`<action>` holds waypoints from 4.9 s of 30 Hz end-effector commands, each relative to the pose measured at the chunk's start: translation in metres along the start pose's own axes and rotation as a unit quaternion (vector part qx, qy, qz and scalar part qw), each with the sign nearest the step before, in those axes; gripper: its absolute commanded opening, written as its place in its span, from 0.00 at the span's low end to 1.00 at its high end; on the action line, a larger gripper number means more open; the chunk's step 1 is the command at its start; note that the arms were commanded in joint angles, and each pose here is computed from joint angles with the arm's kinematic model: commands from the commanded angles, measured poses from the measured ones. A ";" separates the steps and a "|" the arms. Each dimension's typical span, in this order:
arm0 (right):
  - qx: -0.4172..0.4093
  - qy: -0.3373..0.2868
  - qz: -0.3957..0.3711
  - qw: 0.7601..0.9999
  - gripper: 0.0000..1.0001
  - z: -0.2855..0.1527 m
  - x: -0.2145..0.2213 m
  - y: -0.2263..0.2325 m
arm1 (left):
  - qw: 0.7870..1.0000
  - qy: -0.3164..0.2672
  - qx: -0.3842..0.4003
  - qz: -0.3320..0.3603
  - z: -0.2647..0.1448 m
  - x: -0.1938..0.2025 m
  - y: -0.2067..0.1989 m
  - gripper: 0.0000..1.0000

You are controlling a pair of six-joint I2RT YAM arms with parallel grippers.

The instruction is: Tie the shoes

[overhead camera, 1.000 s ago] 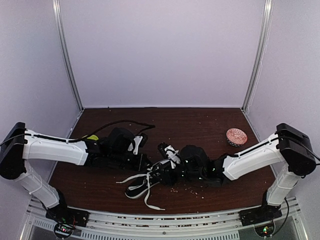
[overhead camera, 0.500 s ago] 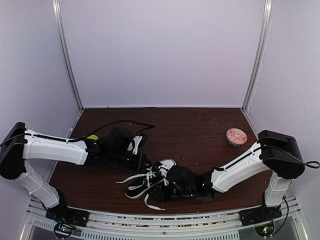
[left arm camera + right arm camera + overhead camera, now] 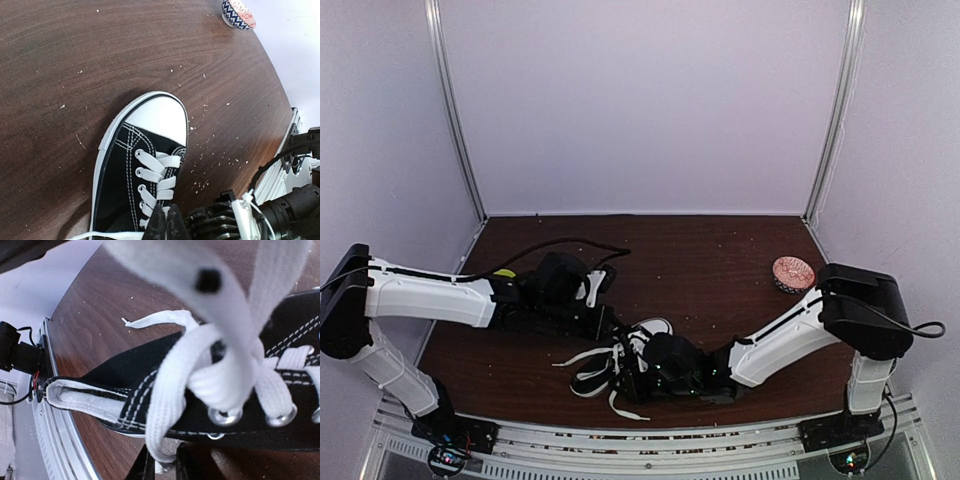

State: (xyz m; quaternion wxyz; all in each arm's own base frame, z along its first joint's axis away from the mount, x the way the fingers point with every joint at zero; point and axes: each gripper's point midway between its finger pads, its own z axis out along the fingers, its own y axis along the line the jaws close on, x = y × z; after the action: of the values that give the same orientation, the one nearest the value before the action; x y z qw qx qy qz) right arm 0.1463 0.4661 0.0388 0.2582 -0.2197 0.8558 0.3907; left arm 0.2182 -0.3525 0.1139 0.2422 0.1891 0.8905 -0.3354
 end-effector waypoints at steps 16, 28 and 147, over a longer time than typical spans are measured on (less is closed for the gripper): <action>0.046 -0.057 0.054 0.996 0.00 -0.025 -0.024 -0.051 | 0.998 -0.028 0.048 0.010 -0.011 -0.011 -0.014 0.00; 0.069 -0.061 0.059 0.994 0.00 -0.027 -0.043 -0.072 | 0.997 -0.037 0.069 0.000 -0.004 -0.017 -0.021 0.00; 0.008 0.131 -0.002 0.991 0.00 -0.029 -0.038 -0.015 | 0.997 -0.005 0.046 -0.057 -0.003 0.004 0.007 0.38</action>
State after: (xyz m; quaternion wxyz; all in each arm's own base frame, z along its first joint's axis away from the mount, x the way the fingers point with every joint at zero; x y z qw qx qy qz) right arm 0.1733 0.4334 0.0661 0.1390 -0.2605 0.8911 0.3446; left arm 0.2102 -0.3296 0.0899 0.2068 0.1437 0.9008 -0.3537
